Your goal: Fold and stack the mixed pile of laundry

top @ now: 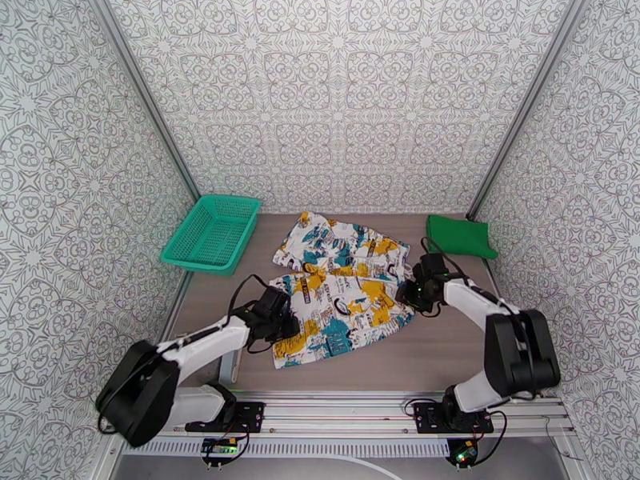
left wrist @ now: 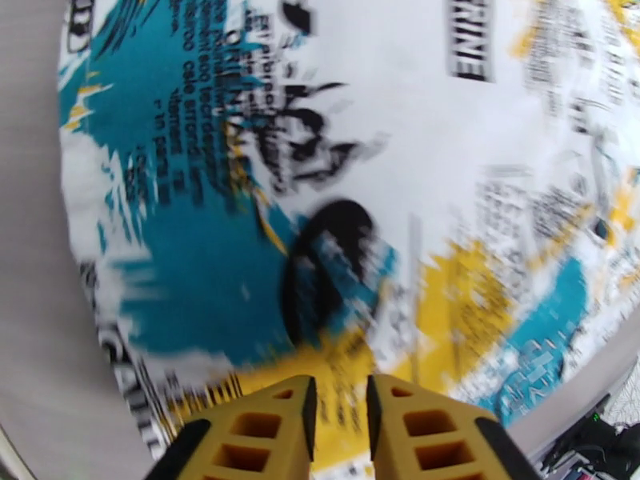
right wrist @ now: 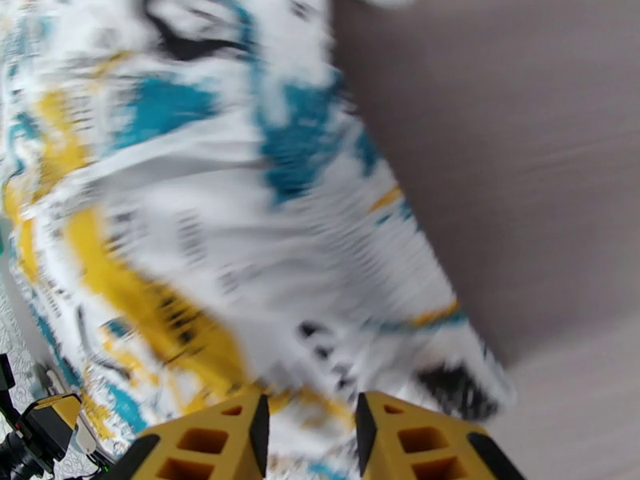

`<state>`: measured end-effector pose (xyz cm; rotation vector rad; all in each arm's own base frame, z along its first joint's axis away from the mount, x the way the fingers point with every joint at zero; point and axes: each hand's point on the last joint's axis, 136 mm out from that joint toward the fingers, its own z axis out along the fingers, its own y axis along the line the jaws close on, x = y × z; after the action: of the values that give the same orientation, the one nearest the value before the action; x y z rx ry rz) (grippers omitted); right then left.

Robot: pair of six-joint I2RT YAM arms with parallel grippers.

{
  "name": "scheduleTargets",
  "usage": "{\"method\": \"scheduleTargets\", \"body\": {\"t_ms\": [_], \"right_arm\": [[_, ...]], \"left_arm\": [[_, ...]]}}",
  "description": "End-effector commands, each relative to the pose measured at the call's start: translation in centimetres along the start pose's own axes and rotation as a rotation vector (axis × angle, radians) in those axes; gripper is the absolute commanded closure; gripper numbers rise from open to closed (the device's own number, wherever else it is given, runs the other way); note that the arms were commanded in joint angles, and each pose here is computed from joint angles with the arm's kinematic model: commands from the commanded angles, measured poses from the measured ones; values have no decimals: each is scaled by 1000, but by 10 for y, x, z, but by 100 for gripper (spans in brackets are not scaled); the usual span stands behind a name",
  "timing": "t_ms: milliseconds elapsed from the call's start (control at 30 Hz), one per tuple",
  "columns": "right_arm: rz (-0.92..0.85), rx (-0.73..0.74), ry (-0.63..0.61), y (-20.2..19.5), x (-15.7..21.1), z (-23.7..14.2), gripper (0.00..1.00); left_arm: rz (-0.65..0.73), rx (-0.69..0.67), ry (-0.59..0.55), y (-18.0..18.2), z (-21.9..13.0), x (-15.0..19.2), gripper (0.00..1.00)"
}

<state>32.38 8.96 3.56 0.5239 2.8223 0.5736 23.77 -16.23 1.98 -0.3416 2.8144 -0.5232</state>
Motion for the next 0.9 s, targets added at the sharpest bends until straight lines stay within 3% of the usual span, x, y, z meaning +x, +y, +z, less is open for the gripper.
{"method": "scheduleTargets", "body": {"t_ms": [0, 167, 300, 400, 567, 733, 867], "right_arm": [[51, 30, -14, -18, -1, 8, 64], [62, 56, -27, -32, 3, -6, 63], [15, 30, -88, -11, -17, -38, 62], [-25, -43, -154, 19, -49, -58, 61], [-83, -114, -236, 59, -115, -60, 60], [-47, -135, -293, 77, -178, -30, 62], [-35, -108, -244, 80, -201, 5, 63]], "left_arm": [[-12, 13, -19, 5, 5, -3, 80], [-42, 10, -26, 19, -10, 7, 77], [45, 78, -76, -6, -44, -22, 63], [114, 103, -141, -30, -65, -69, 61], [215, 154, -256, -74, -65, -176, 64], [270, 222, -304, -108, -32, -274, 71], [274, 290, -312, -120, 8, -322, 75]]}}
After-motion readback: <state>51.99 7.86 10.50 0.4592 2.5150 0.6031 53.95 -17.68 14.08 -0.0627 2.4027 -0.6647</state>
